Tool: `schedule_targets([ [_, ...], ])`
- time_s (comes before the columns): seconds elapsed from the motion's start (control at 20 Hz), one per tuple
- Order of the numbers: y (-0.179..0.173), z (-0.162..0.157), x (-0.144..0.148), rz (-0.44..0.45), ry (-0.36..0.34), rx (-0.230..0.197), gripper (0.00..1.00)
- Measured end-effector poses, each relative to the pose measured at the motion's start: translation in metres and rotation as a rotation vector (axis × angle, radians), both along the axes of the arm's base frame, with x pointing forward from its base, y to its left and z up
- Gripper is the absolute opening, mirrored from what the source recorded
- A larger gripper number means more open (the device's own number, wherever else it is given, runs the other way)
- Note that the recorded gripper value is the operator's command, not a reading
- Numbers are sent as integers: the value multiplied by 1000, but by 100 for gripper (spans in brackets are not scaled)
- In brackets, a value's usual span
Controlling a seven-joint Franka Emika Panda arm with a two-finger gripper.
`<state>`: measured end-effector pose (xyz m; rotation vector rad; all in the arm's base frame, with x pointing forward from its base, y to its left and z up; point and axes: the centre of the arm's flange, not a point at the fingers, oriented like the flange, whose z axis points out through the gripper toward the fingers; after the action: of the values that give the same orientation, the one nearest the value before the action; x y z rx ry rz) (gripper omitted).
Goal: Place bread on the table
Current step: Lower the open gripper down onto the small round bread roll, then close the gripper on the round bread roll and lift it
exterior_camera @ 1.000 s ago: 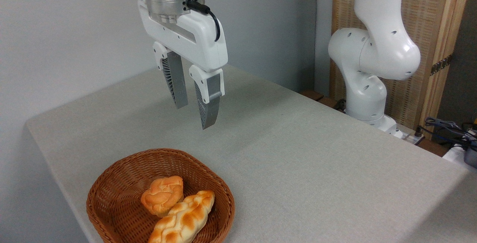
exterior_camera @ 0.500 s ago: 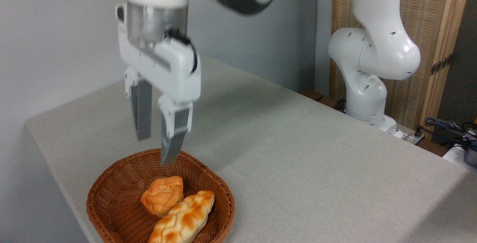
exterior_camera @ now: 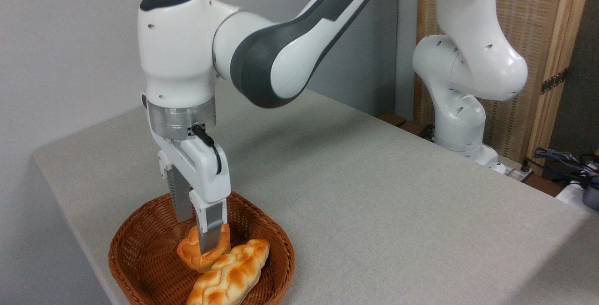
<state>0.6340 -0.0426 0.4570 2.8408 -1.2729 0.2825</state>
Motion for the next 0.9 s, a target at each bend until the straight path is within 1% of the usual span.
schedule_targets([
  [0.05,-2,-3,0,-7,1,7,100],
  [0.15,-6,-11,-1,-30,12,37,99],
  [0.2,-9,-16,-3,-41,21,45,92],
  [0.25,-12,-19,-4,-49,26,49,68],
  [0.3,-16,-22,-6,-59,32,55,57],
  [0.35,-18,-24,-6,-69,34,64,37],
  [0.4,-20,-26,-7,-82,36,83,27],
  [0.5,-22,-27,-7,-98,36,102,26],
  [0.9,-22,-29,-8,-111,38,111,27],
])
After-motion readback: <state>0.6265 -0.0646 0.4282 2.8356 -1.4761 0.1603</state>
